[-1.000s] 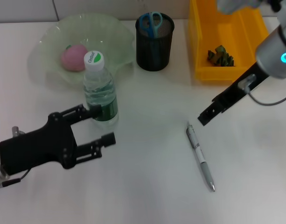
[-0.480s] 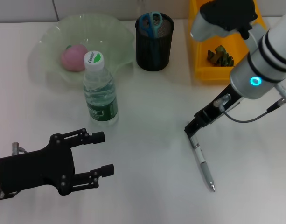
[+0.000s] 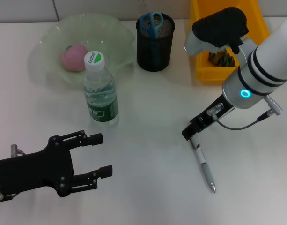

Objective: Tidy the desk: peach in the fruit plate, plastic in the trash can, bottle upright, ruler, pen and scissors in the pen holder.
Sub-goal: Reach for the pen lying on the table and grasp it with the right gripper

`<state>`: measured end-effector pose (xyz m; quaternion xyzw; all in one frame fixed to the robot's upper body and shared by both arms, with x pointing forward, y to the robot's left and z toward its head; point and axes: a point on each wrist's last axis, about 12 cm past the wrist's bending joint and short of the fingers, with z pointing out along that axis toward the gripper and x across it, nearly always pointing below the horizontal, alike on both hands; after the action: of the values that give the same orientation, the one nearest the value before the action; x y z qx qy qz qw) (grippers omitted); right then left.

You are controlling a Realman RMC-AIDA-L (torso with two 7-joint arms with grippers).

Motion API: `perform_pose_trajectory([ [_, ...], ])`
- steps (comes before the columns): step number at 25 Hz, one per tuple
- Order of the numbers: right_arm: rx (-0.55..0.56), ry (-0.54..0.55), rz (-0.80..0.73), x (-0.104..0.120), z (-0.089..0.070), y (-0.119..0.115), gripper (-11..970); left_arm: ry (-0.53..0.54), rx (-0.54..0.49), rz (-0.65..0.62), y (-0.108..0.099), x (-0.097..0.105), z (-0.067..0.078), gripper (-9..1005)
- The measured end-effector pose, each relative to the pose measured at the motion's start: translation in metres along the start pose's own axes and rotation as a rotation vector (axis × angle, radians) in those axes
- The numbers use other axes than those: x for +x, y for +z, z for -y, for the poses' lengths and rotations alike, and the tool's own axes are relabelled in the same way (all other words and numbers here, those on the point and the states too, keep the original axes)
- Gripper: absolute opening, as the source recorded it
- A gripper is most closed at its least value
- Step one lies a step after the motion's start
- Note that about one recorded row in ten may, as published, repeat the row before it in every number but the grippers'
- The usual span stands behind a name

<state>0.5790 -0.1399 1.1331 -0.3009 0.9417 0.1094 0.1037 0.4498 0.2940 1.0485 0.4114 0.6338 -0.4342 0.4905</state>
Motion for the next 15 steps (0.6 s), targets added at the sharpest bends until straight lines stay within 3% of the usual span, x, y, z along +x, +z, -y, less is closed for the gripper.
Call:
perform_pose_trajectory([
  [8, 0.017, -0.037, -0.007, 0.0012, -0.0053, 0.0070, 695, -0.002, -0.004, 0.000, -0.0002, 0.0006, 0.0001, 742],
  [15, 0.028, -0.063, -0.006, 0.0001, -0.0092, 0.0099, 541, -0.004, -0.014, -0.006, 0.0002, 0.0018, -0.0005, 742],
])
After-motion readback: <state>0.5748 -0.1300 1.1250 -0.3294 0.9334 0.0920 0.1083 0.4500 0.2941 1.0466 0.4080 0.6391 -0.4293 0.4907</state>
